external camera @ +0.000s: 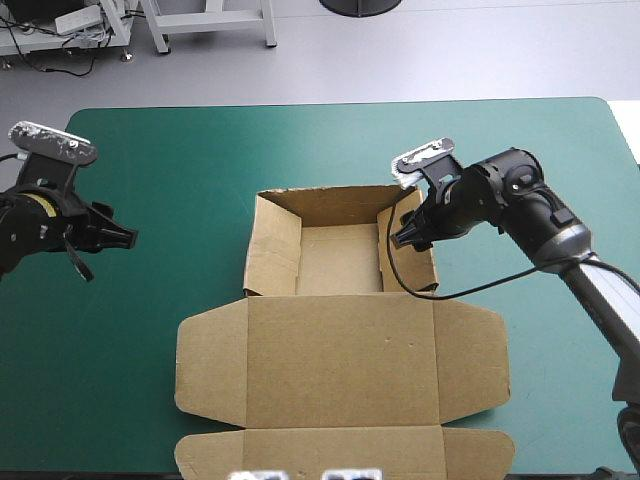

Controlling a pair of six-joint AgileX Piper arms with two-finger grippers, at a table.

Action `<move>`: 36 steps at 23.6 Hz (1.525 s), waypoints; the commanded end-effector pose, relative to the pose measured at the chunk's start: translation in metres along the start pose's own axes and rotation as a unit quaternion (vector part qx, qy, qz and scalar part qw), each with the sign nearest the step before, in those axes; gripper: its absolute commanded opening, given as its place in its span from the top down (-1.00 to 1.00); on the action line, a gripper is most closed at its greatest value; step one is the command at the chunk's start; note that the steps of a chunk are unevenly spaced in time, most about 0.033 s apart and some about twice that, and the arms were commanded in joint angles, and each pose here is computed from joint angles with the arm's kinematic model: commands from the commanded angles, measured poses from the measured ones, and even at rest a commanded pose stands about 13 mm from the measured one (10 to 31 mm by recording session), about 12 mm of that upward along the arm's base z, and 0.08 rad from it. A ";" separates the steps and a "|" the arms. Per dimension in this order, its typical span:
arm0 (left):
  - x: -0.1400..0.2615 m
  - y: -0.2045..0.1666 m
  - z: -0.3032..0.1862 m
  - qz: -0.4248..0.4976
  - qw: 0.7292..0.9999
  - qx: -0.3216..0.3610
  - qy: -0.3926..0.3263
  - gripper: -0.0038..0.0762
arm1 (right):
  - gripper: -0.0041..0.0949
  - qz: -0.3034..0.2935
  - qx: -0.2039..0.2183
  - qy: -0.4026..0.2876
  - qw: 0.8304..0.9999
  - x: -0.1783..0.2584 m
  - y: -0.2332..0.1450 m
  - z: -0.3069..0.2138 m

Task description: Fold the box

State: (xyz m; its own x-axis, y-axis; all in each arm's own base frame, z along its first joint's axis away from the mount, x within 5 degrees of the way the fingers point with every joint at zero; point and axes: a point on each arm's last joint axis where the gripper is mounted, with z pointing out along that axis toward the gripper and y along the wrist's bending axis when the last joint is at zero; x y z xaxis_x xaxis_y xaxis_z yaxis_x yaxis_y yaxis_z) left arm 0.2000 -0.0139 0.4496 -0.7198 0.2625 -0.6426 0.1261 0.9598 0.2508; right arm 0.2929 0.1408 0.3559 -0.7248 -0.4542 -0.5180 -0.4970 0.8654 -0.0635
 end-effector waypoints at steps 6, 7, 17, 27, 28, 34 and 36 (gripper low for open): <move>0.036 -0.001 -0.003 -0.006 1.000 -0.019 -0.006 -0.11 | -0.40 0.009 -0.005 0.007 1.000 -0.013 -0.001 0.042; 0.039 -0.001 -0.002 -0.006 1.000 -0.022 -0.003 -0.11 | -0.40 0.012 -0.006 0.017 1.000 -0.012 -0.001 0.050; 0.048 -0.004 0.003 -0.010 1.000 -0.020 0.006 -0.11 | 0.51 0.020 -0.011 0.042 0.999 -0.012 0.000 0.078; 0.048 -0.004 0.003 -0.010 1.000 -0.020 0.005 -0.11 | 0.97 0.014 0.071 -0.019 0.997 -0.033 -0.081 0.043; 0.048 -0.004 0.003 -0.010 1.000 -0.020 0.004 -0.11 | 0.97 0.022 0.105 -0.036 0.994 -0.036 -0.110 0.026; 0.048 -0.003 0.003 -0.010 1.000 -0.021 0.003 -0.11 | 0.97 0.121 0.212 -0.067 0.968 -0.005 -0.233 -0.028; 0.047 -0.003 0.003 -0.010 1.000 -0.021 0.001 -0.11 | 0.97 0.150 0.204 -0.060 0.965 0.010 -0.256 -0.021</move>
State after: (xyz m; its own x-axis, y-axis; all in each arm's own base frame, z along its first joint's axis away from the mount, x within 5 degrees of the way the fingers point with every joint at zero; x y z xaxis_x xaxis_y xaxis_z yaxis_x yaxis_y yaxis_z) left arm 0.1685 -0.0055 0.4041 -0.7781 0.2465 -0.5778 0.1079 0.9586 0.2636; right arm 0.4085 -0.0595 0.3661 -0.7791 -0.2128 -0.5897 -0.0929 0.9694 -0.2271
